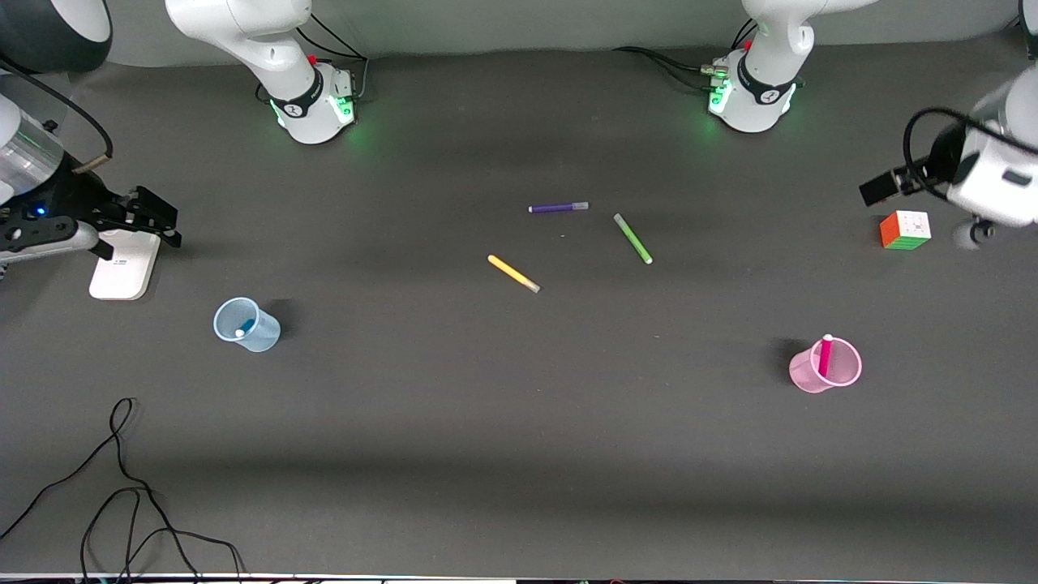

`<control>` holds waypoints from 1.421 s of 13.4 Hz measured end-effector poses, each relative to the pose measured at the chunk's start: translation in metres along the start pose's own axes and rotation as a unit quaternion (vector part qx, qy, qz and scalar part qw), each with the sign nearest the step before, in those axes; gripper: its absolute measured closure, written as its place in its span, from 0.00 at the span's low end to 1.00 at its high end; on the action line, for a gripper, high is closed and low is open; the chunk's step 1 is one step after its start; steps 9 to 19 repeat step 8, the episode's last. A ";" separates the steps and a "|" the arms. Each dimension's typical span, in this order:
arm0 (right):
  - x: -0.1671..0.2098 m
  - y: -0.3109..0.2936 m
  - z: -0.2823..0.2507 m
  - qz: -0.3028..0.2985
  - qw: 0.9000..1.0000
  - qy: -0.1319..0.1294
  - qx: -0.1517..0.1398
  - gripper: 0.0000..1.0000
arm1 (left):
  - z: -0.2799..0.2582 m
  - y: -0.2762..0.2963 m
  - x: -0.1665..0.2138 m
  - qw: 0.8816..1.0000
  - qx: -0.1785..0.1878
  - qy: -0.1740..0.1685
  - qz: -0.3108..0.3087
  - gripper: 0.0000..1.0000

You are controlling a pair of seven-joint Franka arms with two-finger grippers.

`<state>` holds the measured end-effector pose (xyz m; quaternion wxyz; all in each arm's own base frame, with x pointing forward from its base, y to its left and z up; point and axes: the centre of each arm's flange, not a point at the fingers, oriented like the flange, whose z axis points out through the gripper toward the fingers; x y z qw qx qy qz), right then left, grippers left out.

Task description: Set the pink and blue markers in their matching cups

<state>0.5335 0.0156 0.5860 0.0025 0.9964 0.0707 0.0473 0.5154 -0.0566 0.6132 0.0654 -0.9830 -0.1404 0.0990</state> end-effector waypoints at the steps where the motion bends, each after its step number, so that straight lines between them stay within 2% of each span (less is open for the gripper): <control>1: 0.001 0.000 0.002 0.004 1.000 0.001 0.000 0.00 | 0.011 0.002 -0.007 1.000 0.001 0.012 0.002 0.00; 3: 0.002 0.001 0.004 0.018 1.000 -0.001 0.000 0.00 | 0.036 -0.003 -0.012 0.999 0.000 0.026 0.021 0.00; 7: 0.004 0.000 0.012 0.032 0.999 -0.011 0.000 0.00 | 0.046 -0.044 0.000 0.999 -0.016 0.026 0.034 0.00; 19: 0.005 -0.001 0.013 0.035 0.999 -0.012 0.000 0.00 | 0.044 -0.045 0.000 0.999 -0.017 0.031 0.035 0.00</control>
